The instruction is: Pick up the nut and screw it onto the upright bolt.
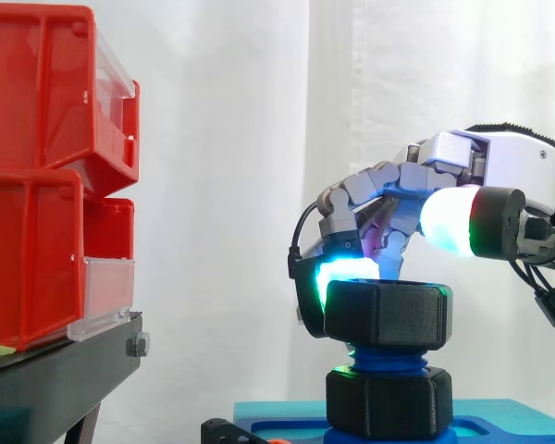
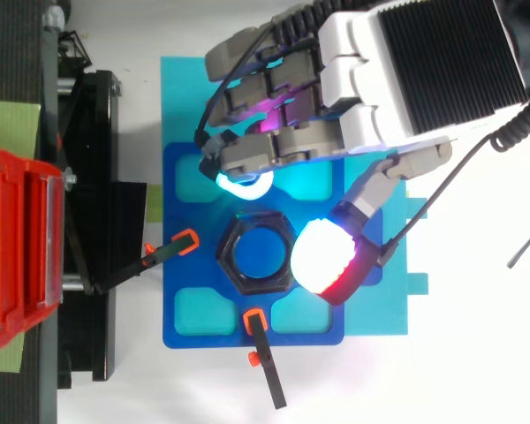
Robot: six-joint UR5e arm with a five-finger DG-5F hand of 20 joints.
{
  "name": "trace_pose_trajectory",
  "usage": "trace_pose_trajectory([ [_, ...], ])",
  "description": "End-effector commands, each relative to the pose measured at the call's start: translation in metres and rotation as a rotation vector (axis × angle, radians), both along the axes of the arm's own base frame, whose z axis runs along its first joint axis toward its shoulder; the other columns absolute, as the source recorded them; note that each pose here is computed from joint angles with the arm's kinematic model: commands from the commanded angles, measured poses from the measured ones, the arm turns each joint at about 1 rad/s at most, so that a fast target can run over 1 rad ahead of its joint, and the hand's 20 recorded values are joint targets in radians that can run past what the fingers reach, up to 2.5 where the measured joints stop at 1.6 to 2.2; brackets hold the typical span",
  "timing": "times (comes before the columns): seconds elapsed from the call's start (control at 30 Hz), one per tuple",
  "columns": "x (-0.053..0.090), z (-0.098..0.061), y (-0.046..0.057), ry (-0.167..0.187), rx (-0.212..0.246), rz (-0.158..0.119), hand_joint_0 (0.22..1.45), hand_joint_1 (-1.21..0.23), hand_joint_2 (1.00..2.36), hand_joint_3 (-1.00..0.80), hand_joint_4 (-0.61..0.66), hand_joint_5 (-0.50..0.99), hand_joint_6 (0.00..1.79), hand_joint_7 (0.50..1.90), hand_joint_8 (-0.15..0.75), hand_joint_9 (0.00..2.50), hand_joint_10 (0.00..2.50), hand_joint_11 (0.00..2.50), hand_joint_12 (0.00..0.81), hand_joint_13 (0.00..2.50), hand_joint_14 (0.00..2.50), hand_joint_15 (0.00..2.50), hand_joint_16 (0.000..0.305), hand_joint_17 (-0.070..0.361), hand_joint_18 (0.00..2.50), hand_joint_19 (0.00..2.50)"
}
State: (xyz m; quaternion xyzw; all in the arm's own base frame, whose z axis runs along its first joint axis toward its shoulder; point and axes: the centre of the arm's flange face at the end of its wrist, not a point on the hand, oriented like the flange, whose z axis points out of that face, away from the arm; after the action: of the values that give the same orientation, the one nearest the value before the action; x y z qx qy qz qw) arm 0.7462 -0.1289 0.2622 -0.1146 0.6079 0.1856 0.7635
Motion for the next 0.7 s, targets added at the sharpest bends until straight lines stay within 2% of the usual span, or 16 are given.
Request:
trace_pose_trajectory([
  [0.0,-0.002,0.000,-0.006,-0.003,-0.004,0.005,0.54,-0.22,1.00,-0.50,0.05,0.05,0.66,1.10,0.219,1.41,0.00,0.02,0.124,1.05,0.00,0.00,0.014,0.032,0.84,0.28],
  [0.03,-0.002,0.001,-0.007,-0.004,-0.005,0.006,0.53,-0.21,1.00,-0.50,0.06,0.05,0.66,1.10,0.220,1.41,0.00,0.02,0.124,1.05,0.00,0.00,0.015,0.033,0.84,0.28],
  [0.07,-0.003,0.002,-0.010,-0.005,-0.007,0.006,0.53,-0.21,1.00,-0.50,0.07,0.06,0.53,1.36,0.224,1.35,0.00,0.02,0.138,1.02,0.00,0.00,0.016,0.036,0.82,0.27],
  [0.1,-0.003,0.002,-0.011,-0.005,-0.007,0.008,0.52,-0.20,1.00,-0.50,0.08,0.05,0.50,1.38,0.234,1.33,0.00,0.02,0.145,0.99,0.00,0.00,0.017,0.039,0.80,0.27],
  [0.2,-0.002,0.006,-0.017,-0.013,-0.011,0.009,0.52,-0.18,1.00,-0.50,0.18,0.00,0.51,1.21,0.219,1.20,0.00,0.00,0.167,0.90,0.00,0.00,0.020,0.045,0.70,0.24],
  [0.23,0.004,0.028,-0.023,-0.051,-0.022,0.027,0.52,-0.18,1.00,-0.50,0.20,-0.01,0.51,1.16,0.219,1.18,0.00,0.00,0.169,0.89,0.00,0.00,0.020,0.046,0.69,0.25],
  [0.27,0.006,0.037,-0.025,-0.061,-0.028,0.040,0.51,-0.18,1.00,-0.50,0.22,-0.02,0.51,1.09,0.217,1.15,0.00,0.00,0.171,0.87,0.00,0.00,0.021,0.047,0.68,0.25],
  [0.37,0.008,0.044,-0.021,-0.070,-0.035,0.062,0.51,-0.18,1.00,-0.50,0.23,-0.04,0.50,0.98,0.223,1.13,0.00,0.00,0.174,0.87,0.00,0.00,0.022,0.049,0.67,0.25],
  [0.5,0.010,0.043,-0.013,-0.073,-0.036,0.073,0.51,-0.18,1.00,-0.50,0.21,-0.06,0.50,0.87,0.220,1.11,0.00,0.00,0.178,0.86,0.00,0.00,0.024,0.053,0.69,0.26],
  [0.67,0.012,0.038,-0.003,-0.067,-0.035,0.066,0.51,-0.18,1.00,-0.50,0.19,-0.07,0.50,0.77,0.211,1.05,0.00,0.00,0.178,0.82,0.00,0.00,0.025,0.057,0.68,0.26],
])
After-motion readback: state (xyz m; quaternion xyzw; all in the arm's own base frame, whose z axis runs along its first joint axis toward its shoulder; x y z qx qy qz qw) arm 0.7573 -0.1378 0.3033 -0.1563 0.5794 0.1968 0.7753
